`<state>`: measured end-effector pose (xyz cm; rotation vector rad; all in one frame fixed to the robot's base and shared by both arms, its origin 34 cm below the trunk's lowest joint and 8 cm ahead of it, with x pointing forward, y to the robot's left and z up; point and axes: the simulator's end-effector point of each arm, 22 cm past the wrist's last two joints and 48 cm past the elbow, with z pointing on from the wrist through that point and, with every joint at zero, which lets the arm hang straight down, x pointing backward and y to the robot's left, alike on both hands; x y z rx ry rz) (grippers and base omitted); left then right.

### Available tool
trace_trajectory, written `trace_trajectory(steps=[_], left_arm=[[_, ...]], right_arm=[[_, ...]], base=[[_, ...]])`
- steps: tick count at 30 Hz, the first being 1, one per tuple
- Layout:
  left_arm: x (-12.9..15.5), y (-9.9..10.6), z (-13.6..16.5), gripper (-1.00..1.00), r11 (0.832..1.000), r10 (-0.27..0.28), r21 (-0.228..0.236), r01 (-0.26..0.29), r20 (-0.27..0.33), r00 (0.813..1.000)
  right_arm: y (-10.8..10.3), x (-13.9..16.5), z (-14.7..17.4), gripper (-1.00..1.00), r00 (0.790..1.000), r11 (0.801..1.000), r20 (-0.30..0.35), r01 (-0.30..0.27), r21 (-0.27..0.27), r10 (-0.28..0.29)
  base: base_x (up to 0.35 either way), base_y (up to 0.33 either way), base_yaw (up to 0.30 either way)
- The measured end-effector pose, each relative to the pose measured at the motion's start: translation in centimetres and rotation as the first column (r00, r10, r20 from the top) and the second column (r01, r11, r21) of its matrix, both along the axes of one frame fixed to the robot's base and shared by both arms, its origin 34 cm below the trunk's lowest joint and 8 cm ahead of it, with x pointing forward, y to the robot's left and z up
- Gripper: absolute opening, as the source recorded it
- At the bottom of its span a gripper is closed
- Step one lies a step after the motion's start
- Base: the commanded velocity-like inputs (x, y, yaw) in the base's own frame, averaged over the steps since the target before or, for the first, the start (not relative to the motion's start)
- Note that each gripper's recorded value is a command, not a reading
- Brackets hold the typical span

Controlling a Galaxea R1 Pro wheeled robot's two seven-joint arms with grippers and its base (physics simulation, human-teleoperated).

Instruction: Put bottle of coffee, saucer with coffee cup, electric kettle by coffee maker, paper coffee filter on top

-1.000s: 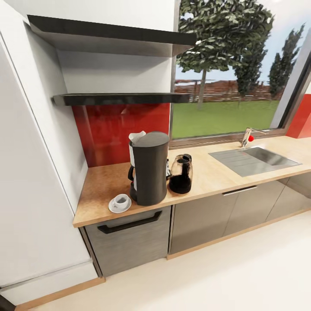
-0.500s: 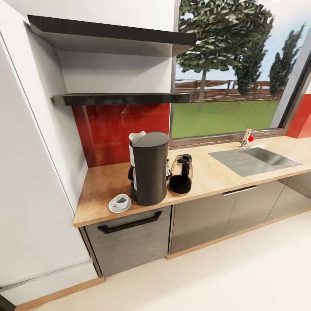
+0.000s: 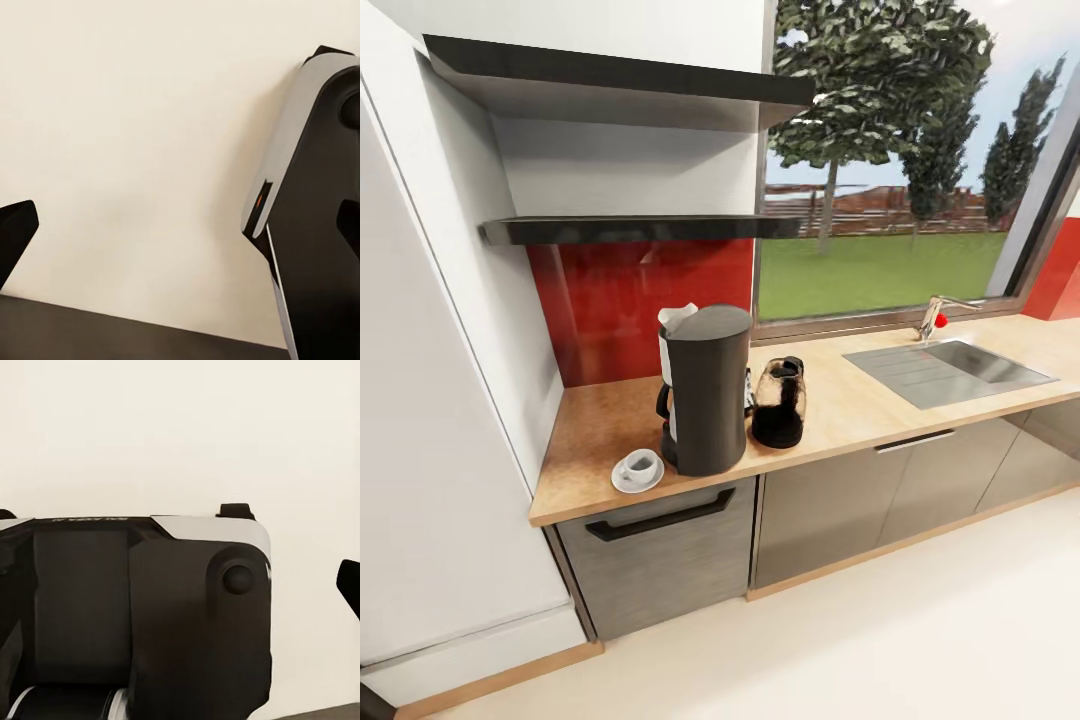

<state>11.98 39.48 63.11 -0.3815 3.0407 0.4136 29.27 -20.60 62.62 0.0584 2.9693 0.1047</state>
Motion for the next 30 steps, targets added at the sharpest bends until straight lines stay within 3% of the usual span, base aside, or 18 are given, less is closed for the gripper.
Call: trace_trajectory(steps=[30], left_arm=[[-0.09, -0.85, -0.16, 1.00, 1.000, 0.001, -0.012, -0.001, -0.002, 1.000]], right_arm=[[-0.04, 0.36, 0.06, 1.00, 1.000, 1.000, 0.009, 0.006, 0.000, -0.006]], base=[[0.000, 0.000, 0.000]])
